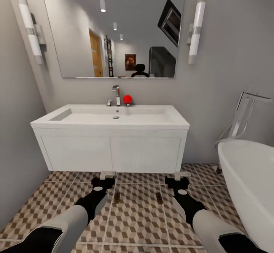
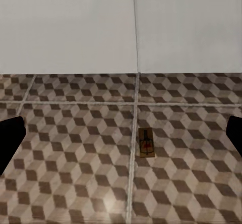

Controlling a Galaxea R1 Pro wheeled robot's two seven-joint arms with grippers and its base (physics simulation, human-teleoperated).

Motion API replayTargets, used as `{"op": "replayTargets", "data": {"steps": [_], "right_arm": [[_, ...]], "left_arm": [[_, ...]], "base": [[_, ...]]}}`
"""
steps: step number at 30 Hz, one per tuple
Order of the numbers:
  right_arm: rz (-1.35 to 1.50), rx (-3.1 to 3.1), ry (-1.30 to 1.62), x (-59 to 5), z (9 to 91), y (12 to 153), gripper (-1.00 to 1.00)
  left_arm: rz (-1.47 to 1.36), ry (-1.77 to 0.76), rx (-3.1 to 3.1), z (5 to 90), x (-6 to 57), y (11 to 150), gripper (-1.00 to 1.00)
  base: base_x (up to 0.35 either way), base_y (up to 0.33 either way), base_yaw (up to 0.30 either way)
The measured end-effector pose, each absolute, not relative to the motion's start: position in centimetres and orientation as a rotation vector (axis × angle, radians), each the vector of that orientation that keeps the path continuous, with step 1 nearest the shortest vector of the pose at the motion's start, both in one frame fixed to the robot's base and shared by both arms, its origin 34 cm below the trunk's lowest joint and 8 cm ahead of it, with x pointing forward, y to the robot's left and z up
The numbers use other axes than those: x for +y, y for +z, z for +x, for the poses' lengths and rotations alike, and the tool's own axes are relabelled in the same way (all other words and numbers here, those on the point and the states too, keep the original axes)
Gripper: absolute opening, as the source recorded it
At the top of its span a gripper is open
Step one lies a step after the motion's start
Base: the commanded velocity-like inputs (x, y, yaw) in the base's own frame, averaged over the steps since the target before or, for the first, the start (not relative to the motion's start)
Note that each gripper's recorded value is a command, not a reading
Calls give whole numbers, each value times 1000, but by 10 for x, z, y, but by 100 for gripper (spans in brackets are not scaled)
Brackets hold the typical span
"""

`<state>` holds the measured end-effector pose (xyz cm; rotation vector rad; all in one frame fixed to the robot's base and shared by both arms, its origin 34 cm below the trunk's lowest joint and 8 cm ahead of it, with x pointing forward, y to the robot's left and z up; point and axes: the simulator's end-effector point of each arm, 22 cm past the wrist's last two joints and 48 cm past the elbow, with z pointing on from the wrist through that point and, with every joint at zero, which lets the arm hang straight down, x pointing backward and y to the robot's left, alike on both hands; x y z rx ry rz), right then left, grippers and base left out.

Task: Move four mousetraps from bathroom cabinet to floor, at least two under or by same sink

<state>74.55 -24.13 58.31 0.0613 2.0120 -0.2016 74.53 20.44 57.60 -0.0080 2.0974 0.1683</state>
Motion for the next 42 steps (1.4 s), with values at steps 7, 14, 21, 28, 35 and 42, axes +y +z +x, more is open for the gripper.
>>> {"op": "replayTargets", "data": {"steps": [7, 14, 21, 28, 35, 42], "right_arm": [[59, 2025, -198, -241, 747, 594, 100], [49, 2101, -208, -244, 731, 580, 100], [29, 2219, -242, -254, 697, 548, 100], [23, 2290, -264, -263, 674, 537, 100], [22, 2318, -280, -270, 668, 543, 100], [23, 2328, -290, -273, 667, 554, 100]], "left_arm": [[2, 182, 2167, 729, 208, 563, 100], [5, 198, 2251, 708, 215, 547, 100], [-29, 215, 2300, 696, 231, 545, 100], [-106, 213, 2321, 693, 246, 554, 100], [-134, 209, 2331, 691, 249, 564, 100], [-143, 209, 2352, 682, 250, 567, 100]], "base": [[0, 0, 0], [0, 0, 0], [0, 0, 0], [0, 0, 0], [0, 0, 0], [0, 0, 0]]}}
